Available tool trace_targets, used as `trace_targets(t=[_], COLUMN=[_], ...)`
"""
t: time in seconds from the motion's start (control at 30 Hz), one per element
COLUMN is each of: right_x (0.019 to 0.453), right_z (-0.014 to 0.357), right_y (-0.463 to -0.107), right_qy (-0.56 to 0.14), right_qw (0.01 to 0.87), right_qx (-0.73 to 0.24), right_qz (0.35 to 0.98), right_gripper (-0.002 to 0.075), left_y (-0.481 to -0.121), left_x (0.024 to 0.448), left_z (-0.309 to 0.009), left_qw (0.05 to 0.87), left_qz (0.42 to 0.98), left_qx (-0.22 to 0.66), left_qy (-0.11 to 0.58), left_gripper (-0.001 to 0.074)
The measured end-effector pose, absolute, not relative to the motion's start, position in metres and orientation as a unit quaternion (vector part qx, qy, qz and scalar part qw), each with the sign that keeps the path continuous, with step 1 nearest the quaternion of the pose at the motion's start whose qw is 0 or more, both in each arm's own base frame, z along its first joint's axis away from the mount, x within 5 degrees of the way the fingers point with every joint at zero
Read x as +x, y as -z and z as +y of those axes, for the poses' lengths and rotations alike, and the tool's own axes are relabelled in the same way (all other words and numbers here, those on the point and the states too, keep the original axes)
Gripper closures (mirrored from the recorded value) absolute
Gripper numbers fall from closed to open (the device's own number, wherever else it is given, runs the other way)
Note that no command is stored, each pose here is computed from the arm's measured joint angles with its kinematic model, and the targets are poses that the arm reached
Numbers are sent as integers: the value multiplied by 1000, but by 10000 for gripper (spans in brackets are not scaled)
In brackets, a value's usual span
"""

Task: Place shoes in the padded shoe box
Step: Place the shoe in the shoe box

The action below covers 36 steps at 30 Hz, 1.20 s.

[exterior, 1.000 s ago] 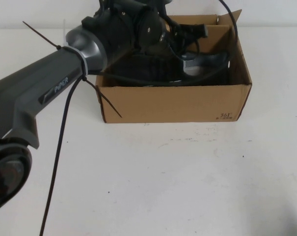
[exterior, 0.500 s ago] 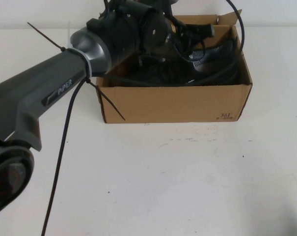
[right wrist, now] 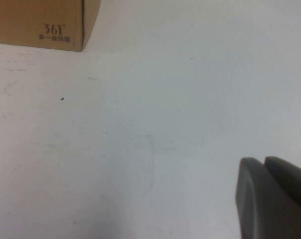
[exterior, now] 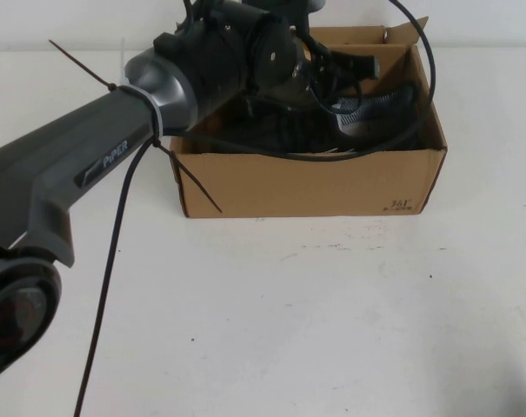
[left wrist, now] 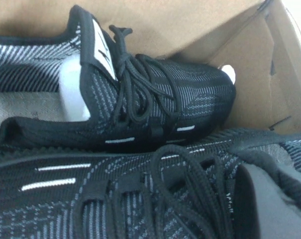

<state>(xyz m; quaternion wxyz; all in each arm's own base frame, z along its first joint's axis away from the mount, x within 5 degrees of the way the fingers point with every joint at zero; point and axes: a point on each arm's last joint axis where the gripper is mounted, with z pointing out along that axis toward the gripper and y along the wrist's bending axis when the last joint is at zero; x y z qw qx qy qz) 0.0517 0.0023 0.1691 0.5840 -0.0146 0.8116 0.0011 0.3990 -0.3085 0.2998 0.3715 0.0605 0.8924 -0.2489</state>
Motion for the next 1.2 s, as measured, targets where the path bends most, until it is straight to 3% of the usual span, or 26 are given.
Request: trace_targets(t=[0.37, 0.47, 0.63, 0.77, 1.1, 1.2], right_x=[52, 52, 52, 52, 52, 52], right_z=[2, 2, 2, 2, 2, 2], right_y=[-169, -169, -169, -169, -169, -169], right_qy=[-1, -1, -1, -1, -1, -1], right_qw=[584, 584, 584, 584, 584, 584], right_qx=[-15, -15, -15, -15, -15, -15], right_qz=[812, 812, 812, 812, 812, 812], right_gripper=[734, 734, 734, 734, 734, 734], left_y=[-281, -281, -281, -285, -314, -315], left_x=[405, 406, 406, 404, 398, 399], left_z=[-314, -315, -315, -313, -282, -267], left_qw=[365, 369, 372, 372, 397, 377], left_qz=[895, 893, 892, 892, 901, 914], left_qx=[64, 71, 77, 79, 132, 123], left_qy=[249, 248, 246, 242, 113, 84], left_gripper=[717, 642, 434, 356, 340, 370])
